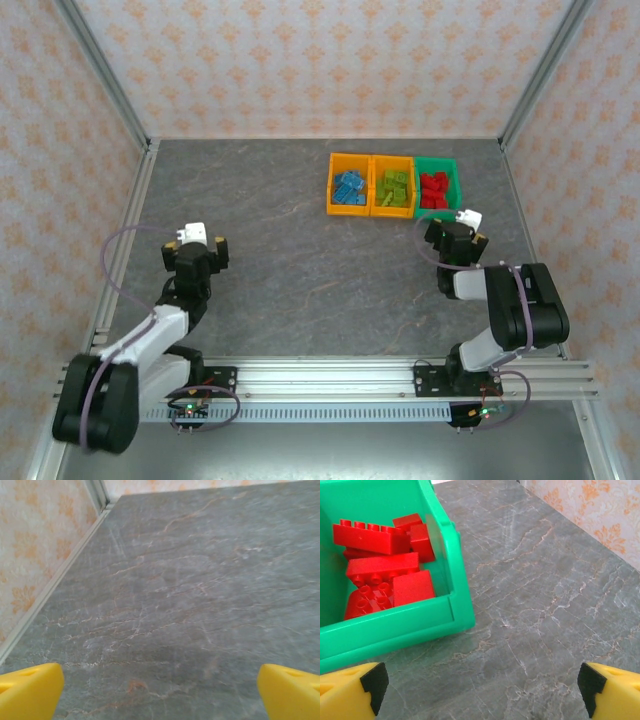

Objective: Sort the legos into containers by color

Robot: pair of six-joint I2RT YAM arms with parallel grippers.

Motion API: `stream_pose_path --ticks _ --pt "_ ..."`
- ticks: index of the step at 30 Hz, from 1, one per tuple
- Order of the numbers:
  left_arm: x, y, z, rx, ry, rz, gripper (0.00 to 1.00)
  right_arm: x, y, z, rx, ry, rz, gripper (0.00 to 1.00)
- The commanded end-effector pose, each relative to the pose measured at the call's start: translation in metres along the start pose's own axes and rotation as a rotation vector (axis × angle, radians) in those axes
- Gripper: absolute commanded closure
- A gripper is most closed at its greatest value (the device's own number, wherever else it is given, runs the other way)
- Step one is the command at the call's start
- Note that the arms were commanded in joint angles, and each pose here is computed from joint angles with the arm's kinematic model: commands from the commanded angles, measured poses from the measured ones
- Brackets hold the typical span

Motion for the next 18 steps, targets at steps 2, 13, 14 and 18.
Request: stream_pose_path --ticks 2,13,14,18 --pt "-0.037 -0.033 -0.016 0.105 0.053 -0.113 0.00 -0.015 0.000 0.004 -0.029 -0.015 -0.054 0.01" --pt "-0.024 -0.065 -0.028 0.122 0.058 -0.067 0.00 -0.014 -0.001 0.009 -0.062 0.004 -0.041 0.01" --pt "-0.025 -0.065 -0.028 0.121 0.057 -0.064 0.00 -0.014 -0.001 0.009 -0.061 0.005 -0.039 0.01" --pt "-0.025 -0.065 -0.029 0.127 0.055 -0.065 0.00 -0.017 0.002 0.004 -0.022 -0.016 -0.056 0.01"
Point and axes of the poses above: each hand's point on the last joint's axis, 136 mm out from that joint toward the fingers, its own y axis back along the fingers, its own z axis along the line the jaws close on, x = y × z, the point moved 6 cm from there along y, back along the fingers, and after that the axes turned 5 degrees about -y, right-handed, at the moved point
